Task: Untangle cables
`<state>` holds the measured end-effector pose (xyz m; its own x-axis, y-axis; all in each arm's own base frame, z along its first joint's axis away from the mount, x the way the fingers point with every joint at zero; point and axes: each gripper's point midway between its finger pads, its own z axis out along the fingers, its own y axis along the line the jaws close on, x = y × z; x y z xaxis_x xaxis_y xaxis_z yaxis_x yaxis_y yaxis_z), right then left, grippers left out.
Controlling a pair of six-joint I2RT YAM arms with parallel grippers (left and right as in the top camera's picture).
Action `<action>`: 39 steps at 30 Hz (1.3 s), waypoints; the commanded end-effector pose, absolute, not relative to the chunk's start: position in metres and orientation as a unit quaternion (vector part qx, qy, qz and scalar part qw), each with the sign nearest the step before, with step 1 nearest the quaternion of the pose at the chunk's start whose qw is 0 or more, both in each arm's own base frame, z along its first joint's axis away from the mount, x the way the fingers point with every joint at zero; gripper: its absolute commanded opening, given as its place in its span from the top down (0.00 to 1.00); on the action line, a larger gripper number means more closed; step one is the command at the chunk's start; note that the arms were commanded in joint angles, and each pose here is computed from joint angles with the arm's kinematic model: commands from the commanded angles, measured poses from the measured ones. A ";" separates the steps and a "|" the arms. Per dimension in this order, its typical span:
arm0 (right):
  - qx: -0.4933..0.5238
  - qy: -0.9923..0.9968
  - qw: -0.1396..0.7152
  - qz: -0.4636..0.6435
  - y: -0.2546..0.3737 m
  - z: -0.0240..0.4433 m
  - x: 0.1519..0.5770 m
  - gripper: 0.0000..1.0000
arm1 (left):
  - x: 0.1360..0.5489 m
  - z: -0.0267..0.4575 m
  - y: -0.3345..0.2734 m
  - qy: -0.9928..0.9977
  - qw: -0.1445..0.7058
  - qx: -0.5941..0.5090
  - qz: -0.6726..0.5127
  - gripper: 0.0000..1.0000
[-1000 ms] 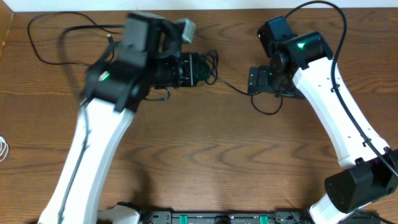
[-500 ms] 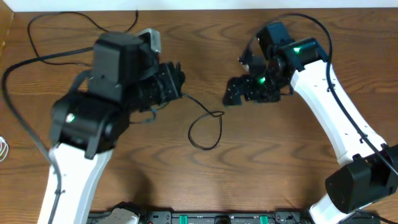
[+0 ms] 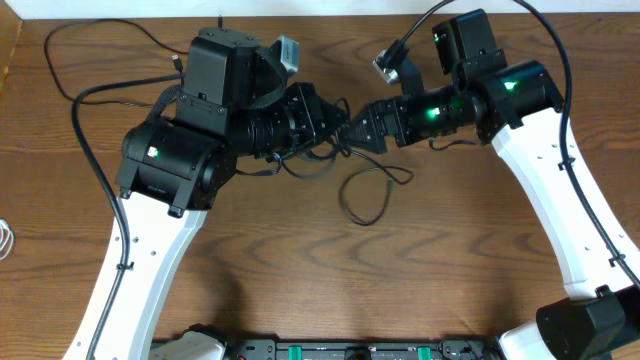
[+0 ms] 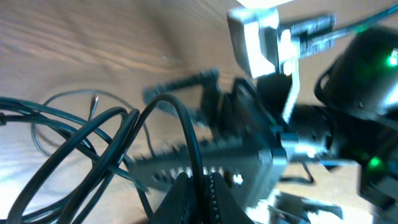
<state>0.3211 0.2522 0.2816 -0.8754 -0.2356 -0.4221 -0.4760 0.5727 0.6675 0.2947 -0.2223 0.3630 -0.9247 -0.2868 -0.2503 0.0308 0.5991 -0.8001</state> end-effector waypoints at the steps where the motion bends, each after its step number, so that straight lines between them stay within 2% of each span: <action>1: -0.179 0.874 0.146 0.428 0.257 0.291 0.324 0.08 | 0.273 0.382 -0.237 0.854 0.125 -0.062 -0.502 0.92; 4: -0.151 0.891 0.160 0.398 0.251 0.285 0.336 0.22 | 0.263 0.394 -0.246 0.837 0.094 -0.051 -0.537 0.93; 7: -0.071 0.929 0.173 0.319 0.227 0.266 0.354 0.47 | 0.255 0.410 -0.254 0.816 0.079 -0.022 -0.572 0.93; 8: -0.038 0.941 0.175 0.285 0.214 0.259 0.359 0.52 | 0.256 0.411 -0.254 0.815 0.082 -0.020 -0.573 0.92; 12: 0.052 0.967 0.179 0.174 0.166 0.238 0.366 0.60 | 0.276 0.393 -0.237 0.840 0.125 -0.064 -0.525 0.93; 17: 0.095 0.977 0.161 0.103 0.129 0.227 0.358 0.60 | 0.307 0.340 -0.175 0.894 0.194 -0.190 -0.358 0.92; 19: 0.114 0.977 0.162 0.073 0.117 0.224 0.356 0.59 | 0.314 0.326 -0.148 0.903 0.225 -0.229 -0.285 0.92; 23: 0.157 0.973 0.167 0.020 0.096 0.222 0.353 0.46 | 0.315 0.311 -0.102 0.907 0.263 -0.283 -0.167 0.92; 25: 0.154 0.974 0.161 0.035 0.101 0.222 0.352 0.38 | 0.314 0.307 -0.084 0.906 0.278 -0.297 -0.121 0.92; 28: 0.151 0.975 0.154 0.056 0.109 0.222 0.351 0.35 | 0.310 0.304 -0.059 0.901 0.295 -0.313 -0.051 0.92; 32: 0.152 0.975 0.157 0.050 0.107 0.222 0.352 0.22 | 0.303 0.300 -0.038 0.896 0.299 -0.329 0.007 0.92; 33: 0.152 0.975 0.157 0.050 0.107 0.222 0.352 0.17 | 0.303 0.299 -0.038 0.897 0.296 -0.329 0.008 0.93; 34: 0.151 0.975 0.155 0.054 0.108 0.222 0.351 0.05 | 0.303 0.298 -0.041 0.899 0.292 -0.327 0.003 0.92; 35: 0.139 0.977 0.148 0.072 0.115 0.222 0.350 0.01 | 0.304 0.297 -0.045 0.901 0.287 -0.325 -0.007 0.92; 39: -0.077 0.942 0.124 0.302 0.201 0.252 0.335 0.01 | 0.312 0.298 -0.099 0.932 0.251 -0.229 -0.128 0.92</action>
<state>0.3488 0.1506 0.2247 -0.9520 0.1870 -0.2425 0.1077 0.9458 0.3065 0.3047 -0.0754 0.2937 -0.6917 -0.5783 -0.4325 -0.4996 0.8157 -0.2917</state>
